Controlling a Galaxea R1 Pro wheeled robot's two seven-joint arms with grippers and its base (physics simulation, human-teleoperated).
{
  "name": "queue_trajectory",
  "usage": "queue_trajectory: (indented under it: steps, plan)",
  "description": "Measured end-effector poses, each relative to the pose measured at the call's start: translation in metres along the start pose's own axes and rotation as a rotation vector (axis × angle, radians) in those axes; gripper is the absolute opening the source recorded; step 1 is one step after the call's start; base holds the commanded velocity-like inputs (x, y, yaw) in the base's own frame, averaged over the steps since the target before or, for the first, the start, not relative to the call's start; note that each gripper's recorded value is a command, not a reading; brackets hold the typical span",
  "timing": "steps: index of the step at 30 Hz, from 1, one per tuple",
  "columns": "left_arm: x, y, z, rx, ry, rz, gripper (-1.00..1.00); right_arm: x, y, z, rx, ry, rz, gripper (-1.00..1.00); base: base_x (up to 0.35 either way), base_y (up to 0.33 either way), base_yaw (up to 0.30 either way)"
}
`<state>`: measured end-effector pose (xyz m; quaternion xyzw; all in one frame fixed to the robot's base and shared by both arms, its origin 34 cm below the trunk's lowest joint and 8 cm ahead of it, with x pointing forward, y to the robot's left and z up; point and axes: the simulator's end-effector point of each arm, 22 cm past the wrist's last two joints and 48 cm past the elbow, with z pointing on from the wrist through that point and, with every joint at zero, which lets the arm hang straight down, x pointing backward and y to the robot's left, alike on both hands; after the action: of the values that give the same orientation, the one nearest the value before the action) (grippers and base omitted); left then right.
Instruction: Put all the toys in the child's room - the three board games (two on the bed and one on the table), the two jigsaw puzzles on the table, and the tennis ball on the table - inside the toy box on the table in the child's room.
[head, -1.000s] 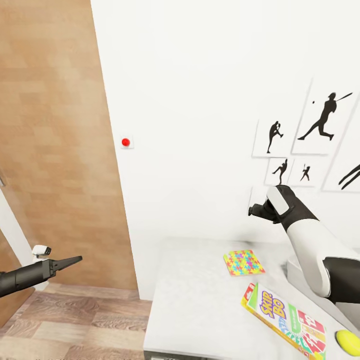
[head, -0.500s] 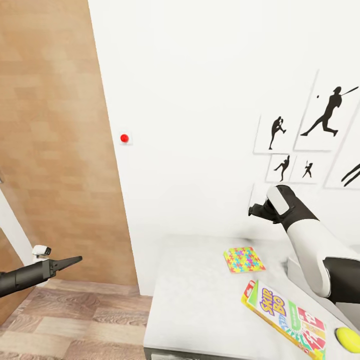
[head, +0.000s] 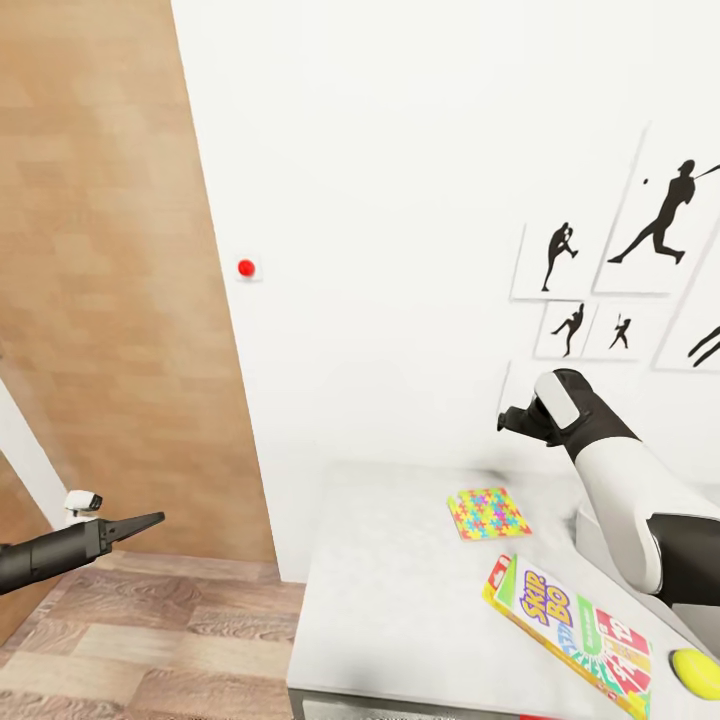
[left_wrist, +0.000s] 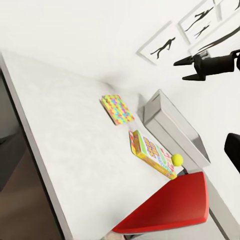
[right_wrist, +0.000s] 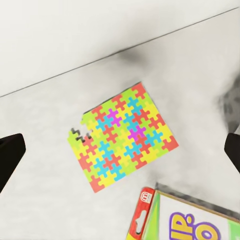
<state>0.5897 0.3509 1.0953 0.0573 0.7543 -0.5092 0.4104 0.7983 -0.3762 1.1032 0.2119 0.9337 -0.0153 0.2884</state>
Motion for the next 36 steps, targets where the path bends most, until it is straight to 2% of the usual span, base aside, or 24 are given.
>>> queue_trajectory:
  steps: [13,36]
  plan:
    - [0.006,0.008,0.003,-0.007,0.010,-0.017,1.00,0.004,0.000,0.011,0.004,0.013,-0.003,1.00,0.000,0.000,0.000]
    - [0.016,0.023,0.006,-0.021,0.028,-0.047,1.00,0.006,-0.002,0.028,-0.039,0.052,-0.006,1.00,0.000,0.000,0.000]
